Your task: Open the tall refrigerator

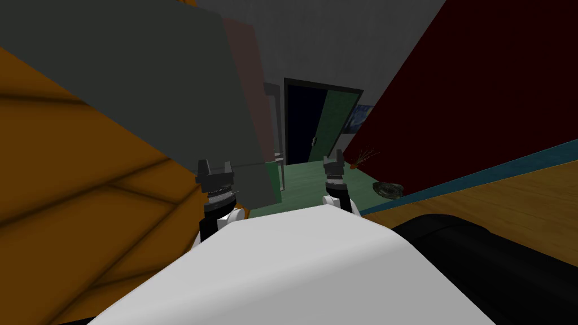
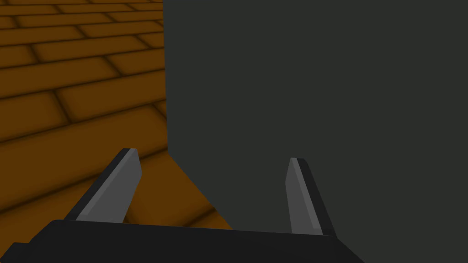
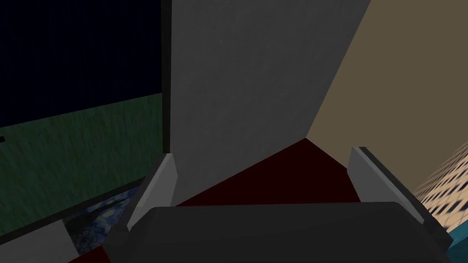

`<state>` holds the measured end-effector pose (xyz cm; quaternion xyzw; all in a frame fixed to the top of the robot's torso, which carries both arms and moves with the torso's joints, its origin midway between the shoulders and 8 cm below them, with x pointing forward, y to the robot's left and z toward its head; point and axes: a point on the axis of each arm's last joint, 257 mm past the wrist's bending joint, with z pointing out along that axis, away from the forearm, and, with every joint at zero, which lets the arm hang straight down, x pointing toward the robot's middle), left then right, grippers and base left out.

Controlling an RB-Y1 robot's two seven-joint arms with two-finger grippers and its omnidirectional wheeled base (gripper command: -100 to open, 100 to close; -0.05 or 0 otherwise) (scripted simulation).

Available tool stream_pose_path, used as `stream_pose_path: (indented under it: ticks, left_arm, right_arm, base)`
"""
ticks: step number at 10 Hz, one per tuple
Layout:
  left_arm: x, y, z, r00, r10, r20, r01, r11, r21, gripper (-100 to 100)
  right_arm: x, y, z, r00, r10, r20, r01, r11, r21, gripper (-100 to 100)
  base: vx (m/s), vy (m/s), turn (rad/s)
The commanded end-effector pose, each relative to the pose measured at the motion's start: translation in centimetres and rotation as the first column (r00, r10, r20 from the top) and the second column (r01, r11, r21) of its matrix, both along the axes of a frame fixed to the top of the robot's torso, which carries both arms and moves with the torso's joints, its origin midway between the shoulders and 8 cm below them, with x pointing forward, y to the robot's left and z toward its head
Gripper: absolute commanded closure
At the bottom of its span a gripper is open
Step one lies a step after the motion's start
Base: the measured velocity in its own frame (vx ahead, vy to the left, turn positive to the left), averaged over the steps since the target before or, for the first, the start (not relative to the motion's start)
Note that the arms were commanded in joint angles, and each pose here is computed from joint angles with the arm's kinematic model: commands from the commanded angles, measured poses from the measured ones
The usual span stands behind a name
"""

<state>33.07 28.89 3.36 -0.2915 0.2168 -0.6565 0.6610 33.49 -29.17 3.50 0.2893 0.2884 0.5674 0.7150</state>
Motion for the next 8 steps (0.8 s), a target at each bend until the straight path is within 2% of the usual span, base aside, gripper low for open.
stream_pose_path:
  ticks: [1, 8]
  left_arm:
    - [0.00, 0.00, 0.00, 1.0000, 0.000, 0.000, 0.000, 1.0000, 0.000, 0]
    - [-0.01, 0.00, 0.01, 1.0000, 0.000, 0.000, 0.000, 1.0000, 0.000, 0]
  right_arm:
    - [0.00, 0.00, 0.00, 1.000, 0.000, 0.000, 0.000, 1.000, 0.000, 0]
    - [-0.01, 0.00, 0.02, 1.000, 0.000, 0.000, 0.000, 1.000, 0.000, 0]
  base:
    - [0.000, 0.000, 0.000]
    - [0.000, 0.000, 0.000]
